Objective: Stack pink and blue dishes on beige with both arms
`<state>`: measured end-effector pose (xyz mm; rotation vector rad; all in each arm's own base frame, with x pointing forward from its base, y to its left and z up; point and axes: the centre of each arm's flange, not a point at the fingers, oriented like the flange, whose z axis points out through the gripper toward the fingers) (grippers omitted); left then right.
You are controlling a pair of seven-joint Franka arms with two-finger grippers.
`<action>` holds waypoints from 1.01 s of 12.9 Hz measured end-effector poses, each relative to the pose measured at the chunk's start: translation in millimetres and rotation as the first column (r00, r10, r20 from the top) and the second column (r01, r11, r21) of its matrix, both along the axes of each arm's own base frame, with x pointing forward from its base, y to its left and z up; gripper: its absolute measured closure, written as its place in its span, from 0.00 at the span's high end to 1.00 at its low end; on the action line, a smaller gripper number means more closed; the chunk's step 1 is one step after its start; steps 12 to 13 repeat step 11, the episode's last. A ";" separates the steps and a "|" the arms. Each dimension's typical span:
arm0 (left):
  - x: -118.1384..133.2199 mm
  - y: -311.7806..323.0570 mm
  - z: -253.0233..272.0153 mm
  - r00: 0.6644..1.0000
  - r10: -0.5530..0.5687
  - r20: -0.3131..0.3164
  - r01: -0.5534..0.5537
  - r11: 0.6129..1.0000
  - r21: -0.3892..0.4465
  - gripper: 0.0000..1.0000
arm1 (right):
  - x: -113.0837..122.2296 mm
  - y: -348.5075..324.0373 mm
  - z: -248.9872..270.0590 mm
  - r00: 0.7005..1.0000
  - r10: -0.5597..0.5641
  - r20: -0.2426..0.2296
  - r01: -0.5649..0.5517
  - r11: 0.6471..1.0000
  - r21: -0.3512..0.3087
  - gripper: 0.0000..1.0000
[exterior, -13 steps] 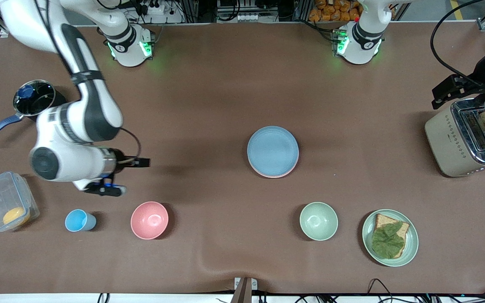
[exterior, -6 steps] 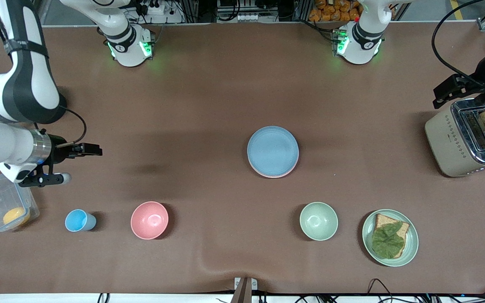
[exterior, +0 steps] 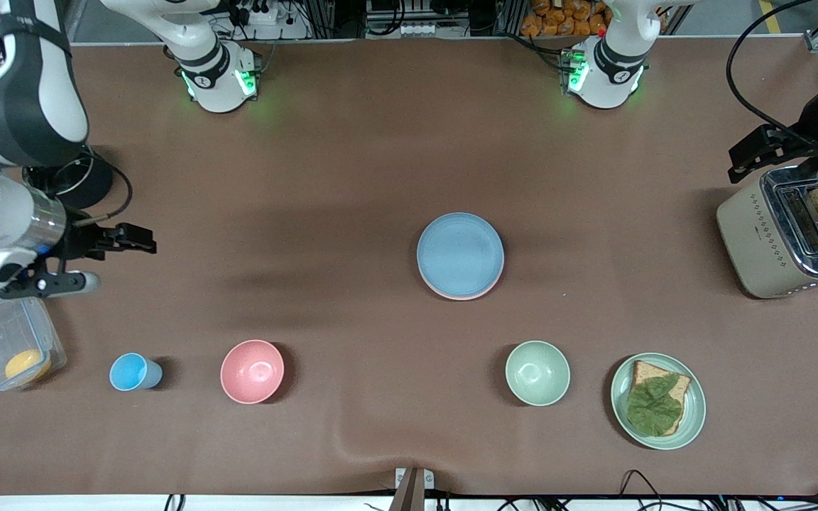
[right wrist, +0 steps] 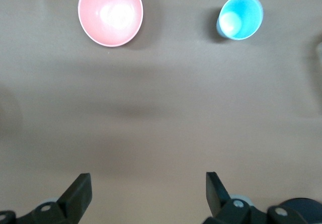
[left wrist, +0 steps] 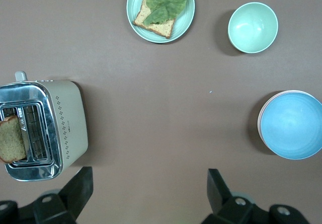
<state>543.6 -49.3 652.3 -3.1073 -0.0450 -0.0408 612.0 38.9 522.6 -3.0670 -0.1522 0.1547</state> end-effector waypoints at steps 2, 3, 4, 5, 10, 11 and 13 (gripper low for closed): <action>-0.1 -0.3 0.2 1.000 0.000 0.000 0.000 1.000 0.000 1.00 | -19.2 -1.3 37.4 1.000 0.013 0.025 -0.013 1.000 -0.007 1.00; -0.1 -0.3 0.4 1.000 -0.001 0.001 0.001 1.000 0.000 1.00 | -30.7 -2.1 54.6 0.999 0.020 0.027 -0.019 1.000 -0.011 1.00; -0.1 -0.3 0.6 1.000 -0.001 0.001 0.001 1.000 0.000 1.00 | -43.7 -2.9 71.1 0.999 0.023 0.023 -0.023 1.000 -0.015 1.00; -0.1 -0.3 0.8 1.000 0.000 0.001 0.000 1.000 0.000 1.00 | -56.4 -3.5 86.6 0.999 0.026 0.021 -0.026 0.999 -0.018 1.00; -0.2 -1.2 0.9 1.000 -0.001 0.001 0.001 1.000 -0.009 1.00 | -74.1 -8.6 107.1 0.998 0.054 0.024 -0.052 0.997 -0.054 1.00; -0.3 -2.6 0.8 1.000 -0.001 -0.001 0.001 1.000 -0.025 1.00 | -74.0 -9.8 107.0 0.998 0.058 0.023 -0.057 0.997 -0.061 1.00; -0.3 -2.6 0.8 1.000 -0.001 -0.001 0.001 1.000 -0.025 1.00 | -74.0 -9.8 107.0 0.998 0.058 0.023 -0.057 0.997 -0.061 1.00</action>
